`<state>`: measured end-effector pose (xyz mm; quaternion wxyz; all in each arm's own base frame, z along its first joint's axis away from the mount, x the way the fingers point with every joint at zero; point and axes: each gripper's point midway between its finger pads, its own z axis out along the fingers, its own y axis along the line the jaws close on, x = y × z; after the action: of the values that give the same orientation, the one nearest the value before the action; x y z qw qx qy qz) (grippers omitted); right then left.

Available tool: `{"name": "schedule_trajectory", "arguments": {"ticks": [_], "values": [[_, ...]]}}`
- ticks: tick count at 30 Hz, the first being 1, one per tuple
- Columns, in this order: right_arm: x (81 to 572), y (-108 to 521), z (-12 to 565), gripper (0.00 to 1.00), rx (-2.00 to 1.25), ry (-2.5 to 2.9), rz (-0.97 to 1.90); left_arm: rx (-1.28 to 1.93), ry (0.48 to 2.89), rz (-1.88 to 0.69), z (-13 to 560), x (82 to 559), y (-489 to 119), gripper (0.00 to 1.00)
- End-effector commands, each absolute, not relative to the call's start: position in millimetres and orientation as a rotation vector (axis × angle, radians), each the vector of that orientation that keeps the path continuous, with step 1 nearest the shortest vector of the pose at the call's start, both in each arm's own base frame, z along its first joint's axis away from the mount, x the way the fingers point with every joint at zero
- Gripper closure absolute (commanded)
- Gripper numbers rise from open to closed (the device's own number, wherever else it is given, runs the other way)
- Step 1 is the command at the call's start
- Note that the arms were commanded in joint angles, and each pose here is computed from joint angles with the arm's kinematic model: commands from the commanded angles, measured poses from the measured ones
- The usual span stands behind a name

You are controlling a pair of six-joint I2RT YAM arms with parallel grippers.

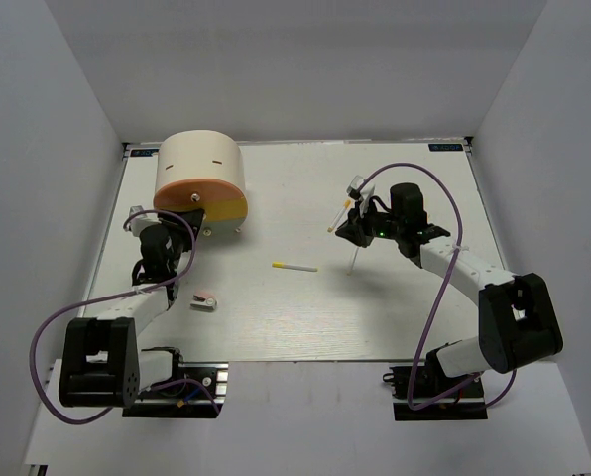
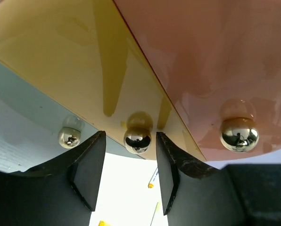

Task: Sort the stationery into containers
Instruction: Open the drawer

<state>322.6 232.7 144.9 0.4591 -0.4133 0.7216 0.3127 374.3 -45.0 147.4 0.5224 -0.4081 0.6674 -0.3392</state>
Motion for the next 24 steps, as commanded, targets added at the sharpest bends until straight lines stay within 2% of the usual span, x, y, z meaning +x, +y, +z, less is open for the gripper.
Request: {"name": "schedule_trajectory", "arguments": {"ticks": [1,12,15,18,21,22,24], "values": [[328,232,161,0.79,-1.02,1.71,0.743,-0.941,1.565,-0.858,159,377,-48,0.43],[328,231,160,0.79,-1.024,1.708,0.743,-0.958,1.54,-0.905,152,379,-49,0.59],[329,229,159,0.79,-1.02,1.713,0.738,-0.959,1.554,-0.909,148,376,-50,0.7],[329,229,159,0.78,-1.029,1.706,0.734,-0.953,1.547,-0.912,149,370,-51,0.74],[326,229,156,0.64,-1.044,1.709,0.74,-0.954,1.559,-0.916,148,360,-52,0.77],[324,231,157,0.48,-1.054,1.701,0.756,-0.965,1.576,-0.909,140,354,-52,0.77],[321,232,155,0.21,-1.061,1.701,0.774,-0.971,1.599,-0.911,134,345,-54,0.79]]}}
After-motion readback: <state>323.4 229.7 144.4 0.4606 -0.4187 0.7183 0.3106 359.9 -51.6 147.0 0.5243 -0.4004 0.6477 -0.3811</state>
